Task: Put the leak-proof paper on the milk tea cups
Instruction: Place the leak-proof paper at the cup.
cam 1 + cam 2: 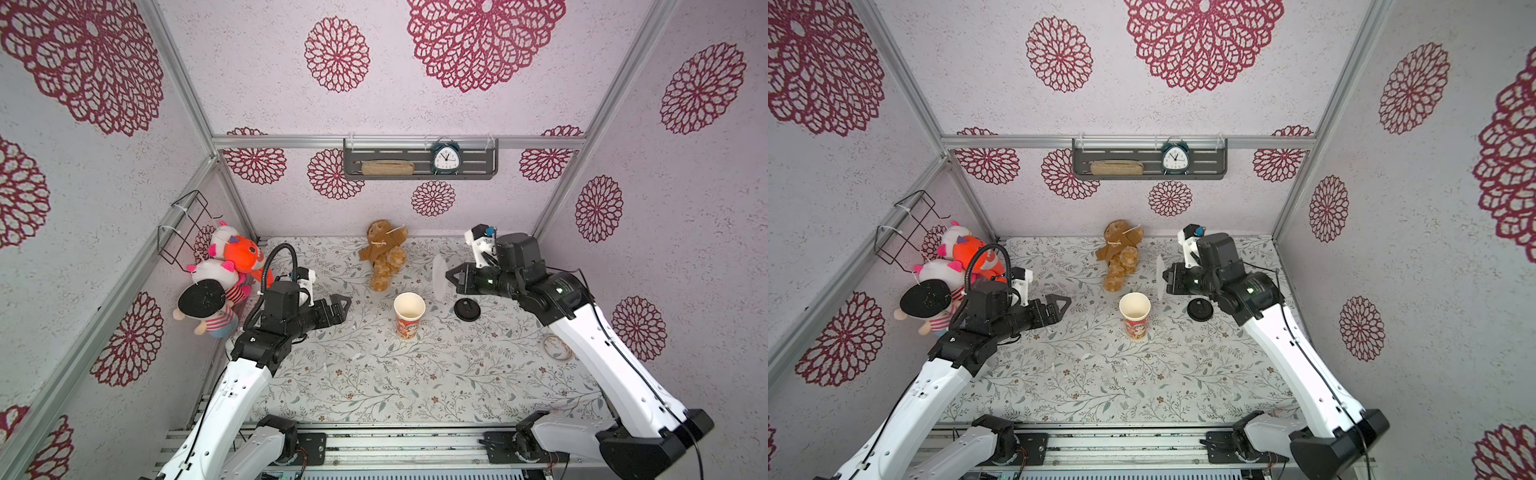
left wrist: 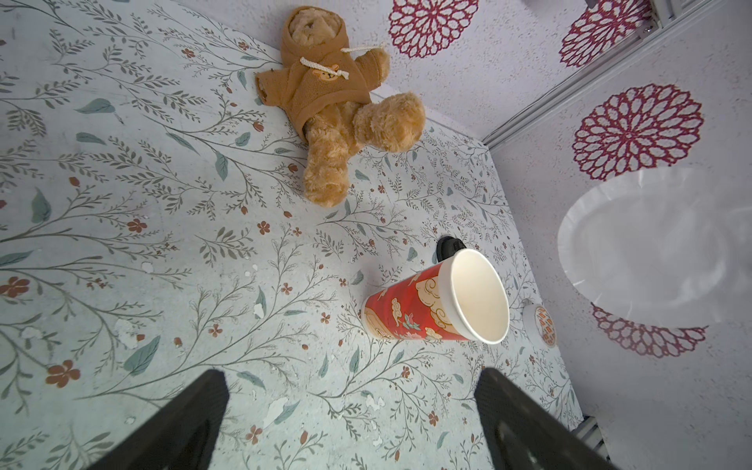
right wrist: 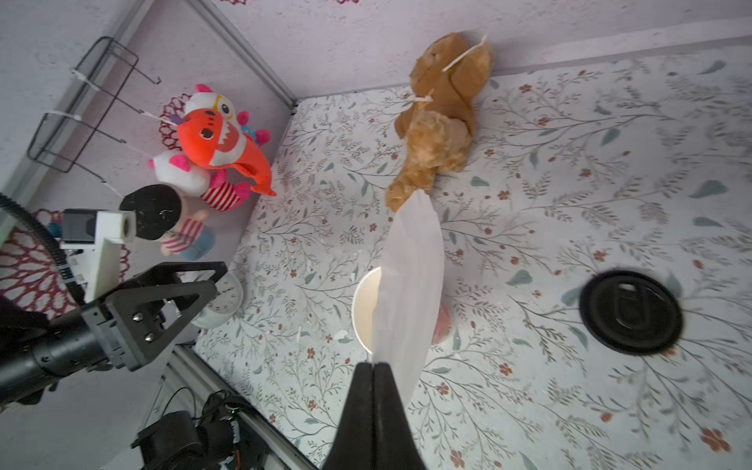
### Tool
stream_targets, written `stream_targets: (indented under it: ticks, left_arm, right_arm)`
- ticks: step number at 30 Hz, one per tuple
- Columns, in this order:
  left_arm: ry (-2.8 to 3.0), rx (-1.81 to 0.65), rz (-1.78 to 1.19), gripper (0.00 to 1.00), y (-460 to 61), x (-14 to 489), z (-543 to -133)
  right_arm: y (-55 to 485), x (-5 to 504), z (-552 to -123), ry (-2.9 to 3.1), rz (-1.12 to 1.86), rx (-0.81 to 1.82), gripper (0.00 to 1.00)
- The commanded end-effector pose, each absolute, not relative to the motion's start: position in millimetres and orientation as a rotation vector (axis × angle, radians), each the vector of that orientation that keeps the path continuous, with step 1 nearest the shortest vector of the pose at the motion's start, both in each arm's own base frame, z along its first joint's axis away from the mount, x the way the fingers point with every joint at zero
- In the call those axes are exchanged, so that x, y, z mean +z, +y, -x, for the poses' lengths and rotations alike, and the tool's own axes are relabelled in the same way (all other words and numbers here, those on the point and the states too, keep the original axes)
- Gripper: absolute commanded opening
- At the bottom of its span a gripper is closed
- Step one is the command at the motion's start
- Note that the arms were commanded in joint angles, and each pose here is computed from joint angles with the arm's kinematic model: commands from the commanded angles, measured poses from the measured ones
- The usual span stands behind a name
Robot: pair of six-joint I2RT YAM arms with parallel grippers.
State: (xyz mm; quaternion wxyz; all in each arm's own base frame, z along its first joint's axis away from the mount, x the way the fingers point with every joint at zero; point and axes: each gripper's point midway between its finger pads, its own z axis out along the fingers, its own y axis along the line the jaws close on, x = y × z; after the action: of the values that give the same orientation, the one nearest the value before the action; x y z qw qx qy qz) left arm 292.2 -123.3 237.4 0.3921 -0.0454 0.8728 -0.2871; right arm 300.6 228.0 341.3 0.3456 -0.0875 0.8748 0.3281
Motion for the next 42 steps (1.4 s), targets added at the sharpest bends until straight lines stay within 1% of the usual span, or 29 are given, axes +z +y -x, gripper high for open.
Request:
stream_targets:
  ticks: [1, 4, 7, 9, 15, 19, 25, 42]
  left_arm:
    - [2.194, -0.742, 0.120, 1.00, -125.3, 248.6, -292.5]
    - [2.202, -0.734, 0.123, 1.00, -124.5, 246.5, -292.8]
    - [2.211, -0.722, 0.123, 1.00, -123.4, 244.9, -292.8]
    - [2.216, -0.713, 0.123, 1.00, -122.5, 244.1, -292.5]
    - [2.219, -0.701, 0.121, 1.00, -121.3, 242.7, -292.5]
    - [2.220, -0.701, 0.120, 1.00, -121.4, 243.0, -292.9]
    - [2.225, -0.694, 0.119, 1.00, -120.3, 241.6, -290.6]
    - [2.227, -0.687, 0.118, 1.00, -118.6, 242.4, -287.2]
  right_arm:
    - [262.7, 362.6, -299.3, 2.208, 0.306, 1.102, 0.00]
    - [283.4, 371.4, -303.7, 2.169, 0.292, 1.253, 0.00]
    - [296.8, 370.7, -306.3, 2.164, 0.269, 1.320, 0.00]
    - [298.6, 358.9, -308.2, 2.201, 0.237, 1.311, 0.00]
    - [287.6, 301.0, -307.1, 2.348, 0.128, 1.223, 0.00]
    - [282.5, 277.9, -302.8, 2.404, 0.092, 1.195, 0.00]
    - [267.3, 265.7, -303.5, 2.415, 0.049, 1.122, 0.00]
    - [247.0, 230.2, -298.6, 2.488, -0.015, 1.040, 0.00]
